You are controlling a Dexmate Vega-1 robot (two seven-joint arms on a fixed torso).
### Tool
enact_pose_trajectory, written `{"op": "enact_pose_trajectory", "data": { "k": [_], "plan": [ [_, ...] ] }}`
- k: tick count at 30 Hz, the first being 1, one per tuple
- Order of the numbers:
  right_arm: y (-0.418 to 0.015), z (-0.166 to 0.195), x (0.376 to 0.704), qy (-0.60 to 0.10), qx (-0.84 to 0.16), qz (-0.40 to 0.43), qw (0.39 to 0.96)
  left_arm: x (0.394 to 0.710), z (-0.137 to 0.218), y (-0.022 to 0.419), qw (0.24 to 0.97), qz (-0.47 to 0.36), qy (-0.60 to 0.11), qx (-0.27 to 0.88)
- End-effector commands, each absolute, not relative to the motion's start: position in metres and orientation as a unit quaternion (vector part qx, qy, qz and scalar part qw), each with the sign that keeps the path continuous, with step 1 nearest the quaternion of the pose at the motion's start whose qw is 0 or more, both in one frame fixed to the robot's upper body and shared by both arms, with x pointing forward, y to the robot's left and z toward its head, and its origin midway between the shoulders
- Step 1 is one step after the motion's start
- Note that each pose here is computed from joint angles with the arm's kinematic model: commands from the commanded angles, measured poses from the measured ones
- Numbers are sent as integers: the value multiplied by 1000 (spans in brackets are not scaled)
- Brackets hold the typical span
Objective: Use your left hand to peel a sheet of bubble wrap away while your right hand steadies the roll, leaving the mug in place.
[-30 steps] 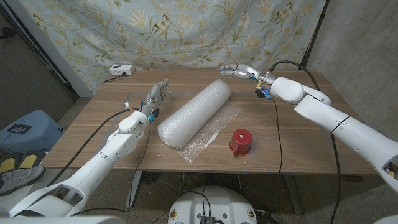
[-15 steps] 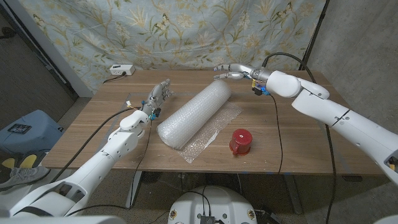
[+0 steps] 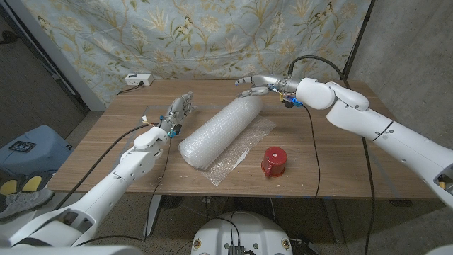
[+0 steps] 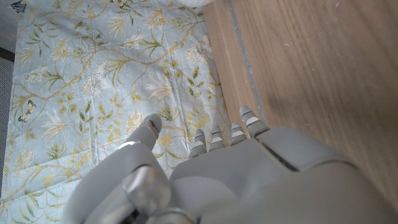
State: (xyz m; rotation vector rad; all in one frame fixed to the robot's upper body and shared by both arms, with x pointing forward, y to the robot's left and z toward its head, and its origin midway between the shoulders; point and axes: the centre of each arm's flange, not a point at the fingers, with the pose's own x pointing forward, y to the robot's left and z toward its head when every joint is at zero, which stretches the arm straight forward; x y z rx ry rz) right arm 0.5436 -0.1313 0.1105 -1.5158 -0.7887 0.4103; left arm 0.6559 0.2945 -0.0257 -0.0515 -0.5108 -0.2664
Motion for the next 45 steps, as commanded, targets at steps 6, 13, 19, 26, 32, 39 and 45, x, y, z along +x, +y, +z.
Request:
{"op": "enact_pose_trajectory", "data": {
  "k": [6,13,19,26,32,39,45],
  "plan": [
    [-99,114,528,-338,-733,195,557,652,-26,297,958,-139,-248,-31],
    [-81,114,526,-324,-754,214,530,649,-23,301,958,-137,-250,-28],
    [-70,114,524,-314,-767,229,510,650,-25,302,959,-138,-248,-28],
    [-61,113,529,-296,-780,251,490,652,-27,300,958,-137,-252,-30],
    [-54,115,533,-286,-790,262,475,651,-27,299,959,-134,-249,-34],
    [-43,118,536,-277,-802,272,454,650,-26,298,959,-136,-246,-31],
    [-33,119,539,-265,-815,283,432,650,-27,297,960,-134,-244,-32]
  ]
}}
